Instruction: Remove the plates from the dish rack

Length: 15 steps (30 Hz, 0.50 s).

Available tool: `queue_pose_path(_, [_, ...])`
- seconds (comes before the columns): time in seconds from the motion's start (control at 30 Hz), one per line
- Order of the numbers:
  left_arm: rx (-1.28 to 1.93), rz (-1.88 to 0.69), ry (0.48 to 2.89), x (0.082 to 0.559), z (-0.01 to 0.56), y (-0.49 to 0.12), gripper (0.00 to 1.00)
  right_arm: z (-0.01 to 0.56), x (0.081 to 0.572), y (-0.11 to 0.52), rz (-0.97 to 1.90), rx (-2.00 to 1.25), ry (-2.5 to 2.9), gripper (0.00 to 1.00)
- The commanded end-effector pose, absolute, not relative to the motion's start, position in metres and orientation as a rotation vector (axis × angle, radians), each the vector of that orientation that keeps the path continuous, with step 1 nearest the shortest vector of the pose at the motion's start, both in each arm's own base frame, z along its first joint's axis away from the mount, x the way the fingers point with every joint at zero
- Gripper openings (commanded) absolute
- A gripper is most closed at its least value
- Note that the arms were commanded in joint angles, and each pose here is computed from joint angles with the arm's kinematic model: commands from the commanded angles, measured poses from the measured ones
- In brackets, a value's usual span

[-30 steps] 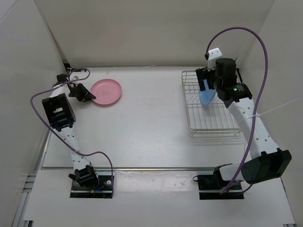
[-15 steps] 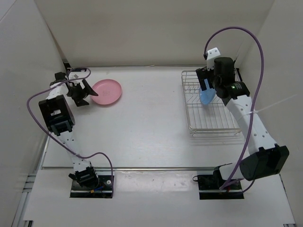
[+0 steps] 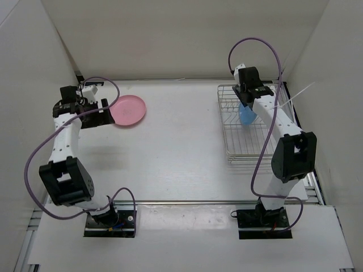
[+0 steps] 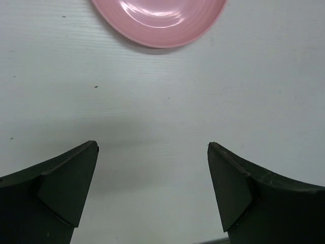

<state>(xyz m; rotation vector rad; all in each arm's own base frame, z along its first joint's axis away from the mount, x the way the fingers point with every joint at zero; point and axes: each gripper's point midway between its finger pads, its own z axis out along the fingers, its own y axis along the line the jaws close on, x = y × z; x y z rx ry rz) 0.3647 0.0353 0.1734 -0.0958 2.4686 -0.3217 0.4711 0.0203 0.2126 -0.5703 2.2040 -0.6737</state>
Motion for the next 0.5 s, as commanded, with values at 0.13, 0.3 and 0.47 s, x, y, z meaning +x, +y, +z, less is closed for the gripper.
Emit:
queue_pose_path(0.13, [-0.004, -0.090, 2.409, 0.329, 0.207, 0.055, 1.00, 0.246, 0.493, 0.007, -0.761, -0.461, 2.101, 0.49])
queue_pose_path(0.3, [0.004, -0.071, 2.408, 0.326, 0.207, 0.056, 1.00, 0.242, 0.498, 0.005, -0.788, -0.453, 2.111, 0.35])
queue_pose_path(0.47, [-0.022, -0.043, 2.388, 0.322, 0.213, 0.067, 1.00, 0.243, 0.498, 0.000, -0.822, -0.433, 2.111, 0.26])
